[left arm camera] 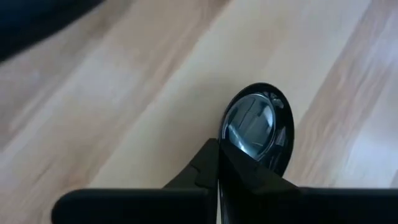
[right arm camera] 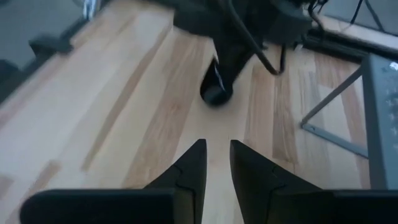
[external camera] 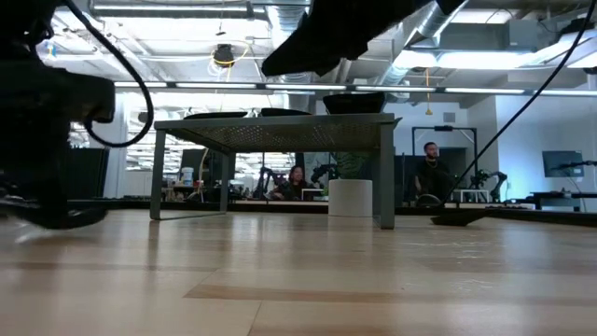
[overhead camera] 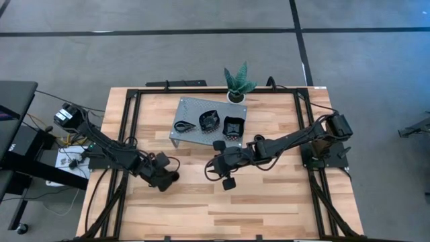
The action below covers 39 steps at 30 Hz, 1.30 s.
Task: Pick & Place Mini shaped plates
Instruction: Stack the drop shaped plate on top of the drop shaped plates on the shelf
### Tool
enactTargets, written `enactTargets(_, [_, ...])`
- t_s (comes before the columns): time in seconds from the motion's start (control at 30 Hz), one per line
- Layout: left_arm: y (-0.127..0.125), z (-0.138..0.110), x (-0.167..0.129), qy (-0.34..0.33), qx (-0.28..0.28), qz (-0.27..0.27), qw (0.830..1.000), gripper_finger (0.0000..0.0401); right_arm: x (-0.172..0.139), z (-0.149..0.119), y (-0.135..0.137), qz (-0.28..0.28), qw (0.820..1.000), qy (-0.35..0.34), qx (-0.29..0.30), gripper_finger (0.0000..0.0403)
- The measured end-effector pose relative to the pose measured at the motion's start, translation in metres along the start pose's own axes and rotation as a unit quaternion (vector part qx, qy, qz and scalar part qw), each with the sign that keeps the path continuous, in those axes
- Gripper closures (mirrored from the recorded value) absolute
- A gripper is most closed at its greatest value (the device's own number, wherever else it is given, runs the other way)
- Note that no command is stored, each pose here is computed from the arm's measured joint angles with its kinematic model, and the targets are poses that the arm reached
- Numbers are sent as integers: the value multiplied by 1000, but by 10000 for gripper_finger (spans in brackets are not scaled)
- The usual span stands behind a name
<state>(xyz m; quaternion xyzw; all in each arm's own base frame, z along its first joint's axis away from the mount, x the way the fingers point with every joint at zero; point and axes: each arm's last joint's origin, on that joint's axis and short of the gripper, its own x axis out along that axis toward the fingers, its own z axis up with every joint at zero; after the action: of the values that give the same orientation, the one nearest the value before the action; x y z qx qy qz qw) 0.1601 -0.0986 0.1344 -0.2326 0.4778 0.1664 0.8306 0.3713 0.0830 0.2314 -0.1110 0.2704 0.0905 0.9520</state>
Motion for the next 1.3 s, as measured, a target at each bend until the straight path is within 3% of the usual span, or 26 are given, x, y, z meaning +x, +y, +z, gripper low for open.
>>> enactTargets(0.2, [-10, 10, -1, -95, -67, -32, 993, 394, -1, 9, 0, -1, 998, -48, 31, 337])
enactTargets(0.33, [-18, 15, -3, -123, -79, -70, 987, 394, 2, 13, 8, 28, 997, -70, 26, 337])
enactTargets(0.5, [-20, 16, -4, -128, -76, -79, 986, 394, 31, 12, 31, 63, 988, -126, -66, 337])
enactTargets(0.6, [-21, 17, -4, -127, -77, -85, 985, 394, 52, 14, 43, 59, 985, -112, -113, 336])
enactTargets(0.87, [-22, 19, -4, -130, -82, -93, 984, 394, 103, 32, 49, 61, 990, -41, -120, 296])
enactTargets(1.0, [-23, 19, -4, -133, -85, -98, 983, 394, 125, 31, 46, 21, 990, 15, -138, 264])
enactTargets(1.07, [-23, 19, -4, -133, -86, -99, 983, 394, 131, 25, 45, 3, 986, 51, -157, 252])
enactTargets(1.3, [-23, 19, -4, -133, -85, -100, 982, 394, 135, 24, 43, -27, 981, 71, -179, 248])
